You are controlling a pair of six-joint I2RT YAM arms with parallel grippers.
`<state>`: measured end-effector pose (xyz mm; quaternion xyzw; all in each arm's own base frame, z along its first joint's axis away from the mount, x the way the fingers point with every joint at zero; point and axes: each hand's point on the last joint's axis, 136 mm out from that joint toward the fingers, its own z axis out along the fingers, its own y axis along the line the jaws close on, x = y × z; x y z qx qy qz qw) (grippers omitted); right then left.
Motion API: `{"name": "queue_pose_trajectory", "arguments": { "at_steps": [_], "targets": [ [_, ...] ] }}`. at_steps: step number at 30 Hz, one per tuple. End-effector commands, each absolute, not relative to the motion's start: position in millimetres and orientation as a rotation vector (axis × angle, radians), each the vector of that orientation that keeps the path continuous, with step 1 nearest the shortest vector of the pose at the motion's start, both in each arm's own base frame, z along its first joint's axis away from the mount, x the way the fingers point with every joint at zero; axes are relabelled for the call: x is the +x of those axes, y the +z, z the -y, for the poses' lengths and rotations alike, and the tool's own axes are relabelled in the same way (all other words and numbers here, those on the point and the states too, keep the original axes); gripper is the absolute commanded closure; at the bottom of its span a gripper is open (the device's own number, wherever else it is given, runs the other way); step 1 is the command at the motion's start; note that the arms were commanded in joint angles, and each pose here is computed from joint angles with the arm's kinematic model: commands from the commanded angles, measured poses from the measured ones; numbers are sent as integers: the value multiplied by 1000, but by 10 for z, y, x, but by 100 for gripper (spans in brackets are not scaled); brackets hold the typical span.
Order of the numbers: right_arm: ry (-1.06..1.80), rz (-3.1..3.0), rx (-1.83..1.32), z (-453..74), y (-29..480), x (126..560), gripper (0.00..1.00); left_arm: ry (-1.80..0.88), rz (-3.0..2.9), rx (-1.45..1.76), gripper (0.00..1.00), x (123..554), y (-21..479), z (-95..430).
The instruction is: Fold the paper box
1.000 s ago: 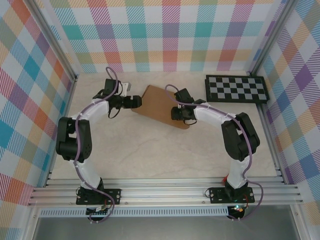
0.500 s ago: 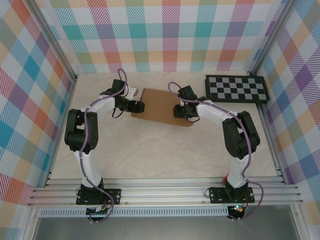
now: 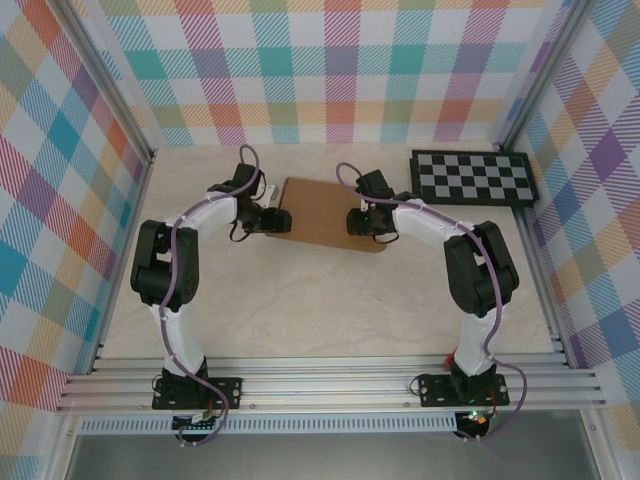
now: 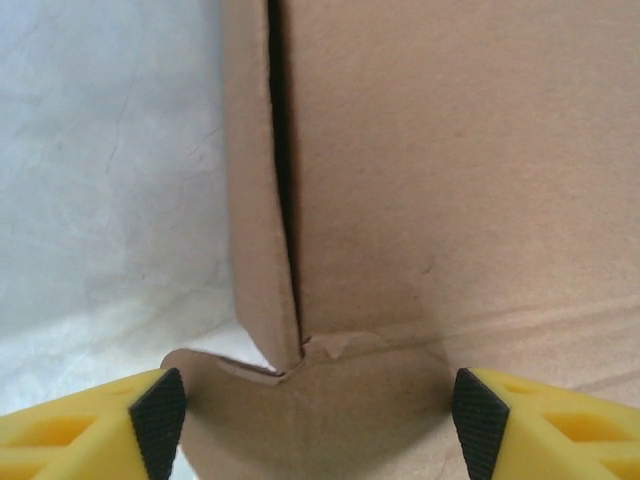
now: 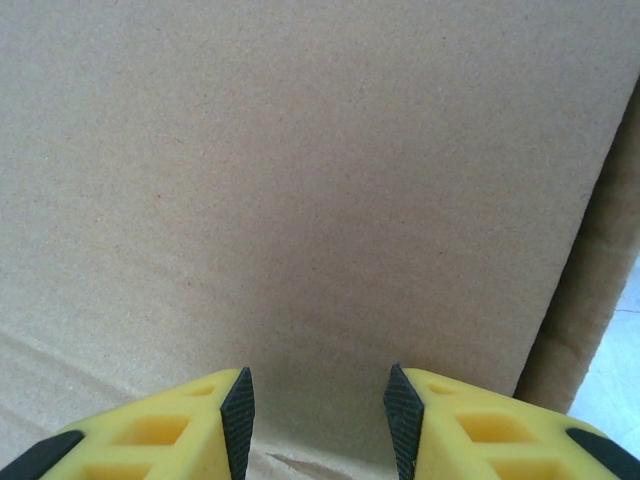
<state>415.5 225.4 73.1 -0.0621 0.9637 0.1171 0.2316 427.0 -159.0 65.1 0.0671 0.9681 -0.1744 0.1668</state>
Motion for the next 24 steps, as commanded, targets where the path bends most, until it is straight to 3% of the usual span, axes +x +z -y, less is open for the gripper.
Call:
{"name": "queue_pose_trajectory", "arguments": {
  "at_steps": [1,16,24],
  "targets": [
    [288,-2744,-153,-2178,505,4054,57,-457,-2827,56,36,4123,775,1543],
    [317,-2765,-107,-2210,448,4045,57,-527,-2893,-17,63,3839,969,1789],
    [323,-2776,-89,-2222,434,4050,57,-536,-2971,-197,65,3783,1058,1798]
  ]
}}
